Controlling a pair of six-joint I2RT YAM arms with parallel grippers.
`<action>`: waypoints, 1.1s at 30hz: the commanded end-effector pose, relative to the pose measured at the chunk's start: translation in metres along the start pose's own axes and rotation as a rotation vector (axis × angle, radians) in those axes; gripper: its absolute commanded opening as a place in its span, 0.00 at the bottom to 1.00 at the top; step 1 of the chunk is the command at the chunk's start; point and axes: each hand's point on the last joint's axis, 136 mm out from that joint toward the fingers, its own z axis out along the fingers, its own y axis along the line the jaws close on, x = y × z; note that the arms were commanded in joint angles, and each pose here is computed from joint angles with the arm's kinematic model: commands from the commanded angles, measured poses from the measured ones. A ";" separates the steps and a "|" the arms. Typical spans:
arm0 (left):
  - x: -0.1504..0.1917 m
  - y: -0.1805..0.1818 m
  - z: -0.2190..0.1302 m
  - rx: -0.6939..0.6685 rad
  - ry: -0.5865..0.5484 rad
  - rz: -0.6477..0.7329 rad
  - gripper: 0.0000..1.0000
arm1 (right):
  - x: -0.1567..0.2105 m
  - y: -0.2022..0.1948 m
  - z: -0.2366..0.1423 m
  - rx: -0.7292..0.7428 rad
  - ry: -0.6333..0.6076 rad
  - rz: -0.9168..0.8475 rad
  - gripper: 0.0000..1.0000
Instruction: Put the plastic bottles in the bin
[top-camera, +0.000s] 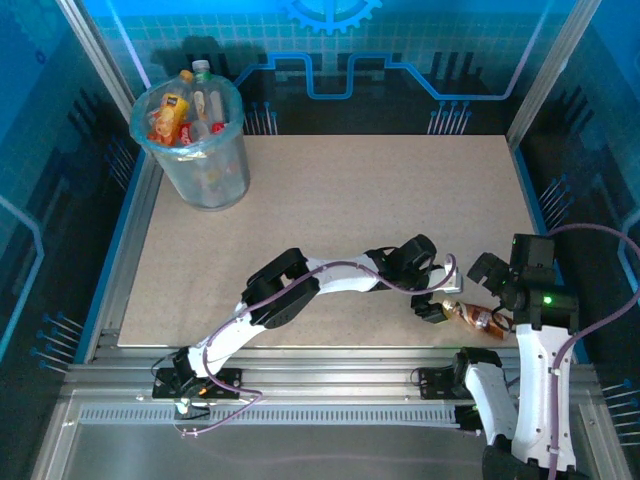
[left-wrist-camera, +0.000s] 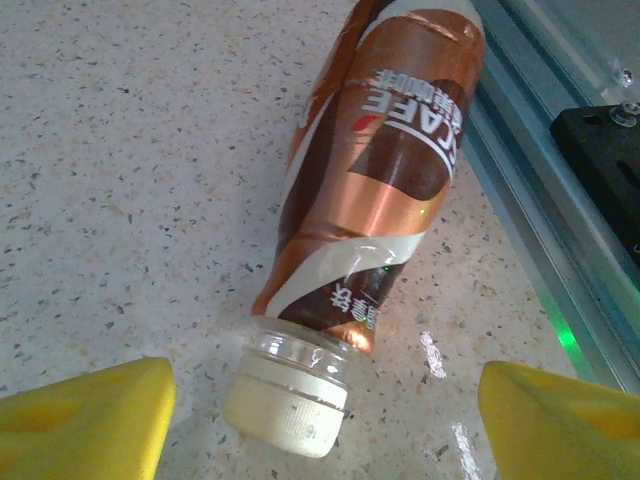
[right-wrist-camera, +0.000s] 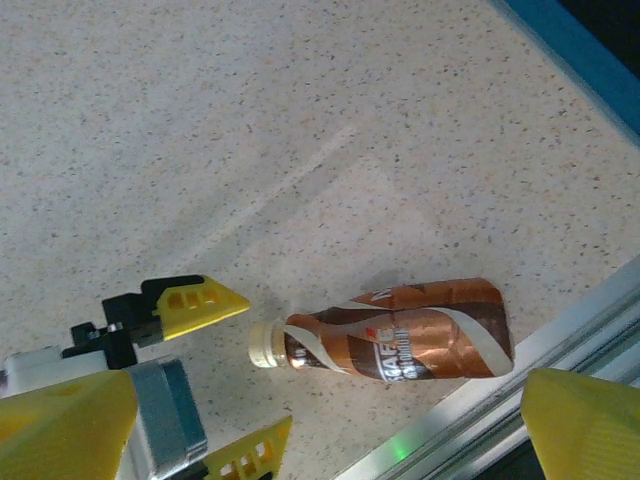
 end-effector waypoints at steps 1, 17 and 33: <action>0.006 -0.010 0.009 0.072 -0.039 0.047 0.79 | -0.009 -0.008 -0.004 0.043 -0.030 0.005 1.00; 0.017 -0.002 0.034 0.079 -0.035 0.041 0.53 | -0.014 -0.003 -0.005 0.020 -0.051 0.011 1.00; -0.057 0.048 -0.143 -0.249 -0.348 -0.193 0.00 | -0.076 0.077 -0.073 -0.384 -0.156 0.073 0.92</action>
